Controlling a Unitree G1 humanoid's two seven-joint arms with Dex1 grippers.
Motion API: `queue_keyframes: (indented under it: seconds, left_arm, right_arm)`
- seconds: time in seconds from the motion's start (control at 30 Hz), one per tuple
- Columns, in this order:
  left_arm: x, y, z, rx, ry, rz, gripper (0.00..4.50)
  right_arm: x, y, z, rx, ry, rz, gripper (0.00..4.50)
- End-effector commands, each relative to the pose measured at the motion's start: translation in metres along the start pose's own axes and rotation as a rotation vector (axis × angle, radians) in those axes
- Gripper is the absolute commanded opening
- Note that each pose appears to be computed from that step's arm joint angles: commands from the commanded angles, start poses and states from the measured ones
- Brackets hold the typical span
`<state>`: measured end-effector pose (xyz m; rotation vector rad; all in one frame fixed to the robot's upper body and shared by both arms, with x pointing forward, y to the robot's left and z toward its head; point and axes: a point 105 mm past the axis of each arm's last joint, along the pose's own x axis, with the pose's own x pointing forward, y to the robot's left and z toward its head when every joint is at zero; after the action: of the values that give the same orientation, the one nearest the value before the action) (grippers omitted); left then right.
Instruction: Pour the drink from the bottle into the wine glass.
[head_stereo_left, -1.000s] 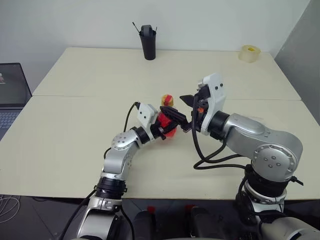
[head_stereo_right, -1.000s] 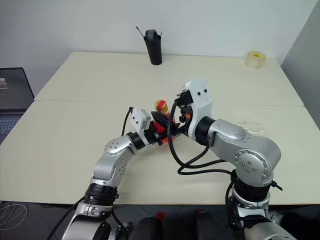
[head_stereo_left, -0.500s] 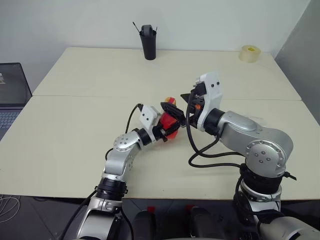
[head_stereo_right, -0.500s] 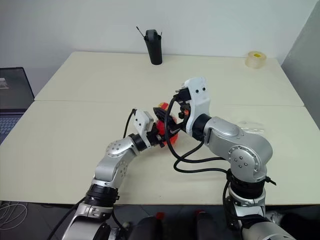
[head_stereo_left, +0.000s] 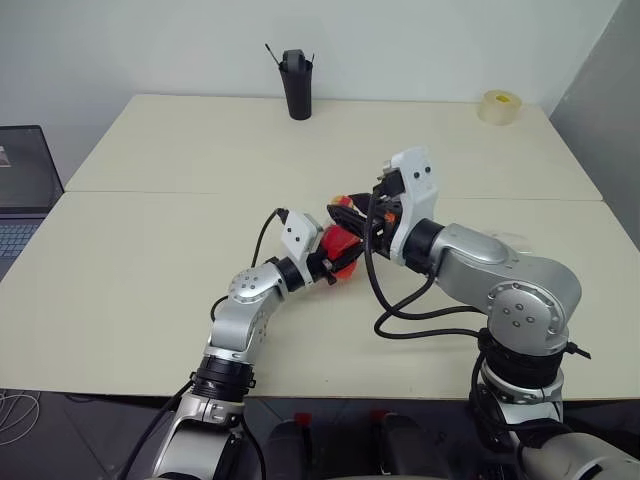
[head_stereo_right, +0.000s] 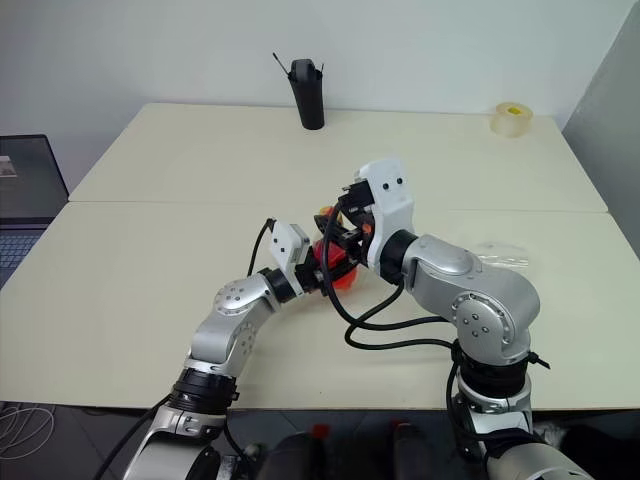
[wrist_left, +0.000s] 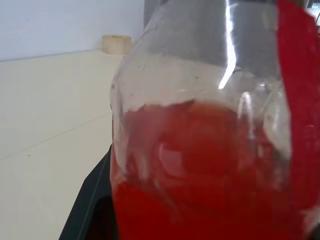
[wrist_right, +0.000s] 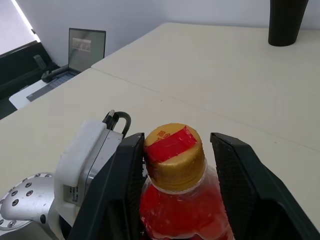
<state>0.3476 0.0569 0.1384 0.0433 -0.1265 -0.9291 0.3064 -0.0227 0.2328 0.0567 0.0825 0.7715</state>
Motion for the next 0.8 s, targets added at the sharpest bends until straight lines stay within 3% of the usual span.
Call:
queue_keyframes:
  seconds: [0.03,0.2,0.33,0.53,0.67,0.8]
  left_arm:
    - [0.003,-0.003,0.025,0.062,-0.077,-0.018,2.1]
    - [0.002,-0.008,0.024,0.06,-0.071,-0.041,1.95]
    - [0.0,-0.014,0.024,0.063,-0.054,-0.097,1.84]
    - [0.001,-0.026,0.022,0.035,-0.027,-0.193,1.67]
    - [0.004,-0.037,0.025,0.019,-0.035,-0.242,1.66]
    - [0.007,-0.037,0.029,0.044,-0.052,-0.235,1.65]
  right_arm:
    - [-0.004,-0.002,0.011,-0.034,-0.05,-0.02,1.27]
    - [-0.004,-0.007,0.016,-0.083,-0.055,0.008,1.24]
    - [-0.008,-0.008,0.019,-0.197,-0.024,0.151,1.24]
    - [-0.048,0.024,0.018,-0.228,0.038,0.813,1.24]
    - [-0.029,0.003,0.009,-0.321,0.105,0.845,1.24]
    - [-0.013,-0.007,0.026,-0.299,0.02,0.848,1.24]
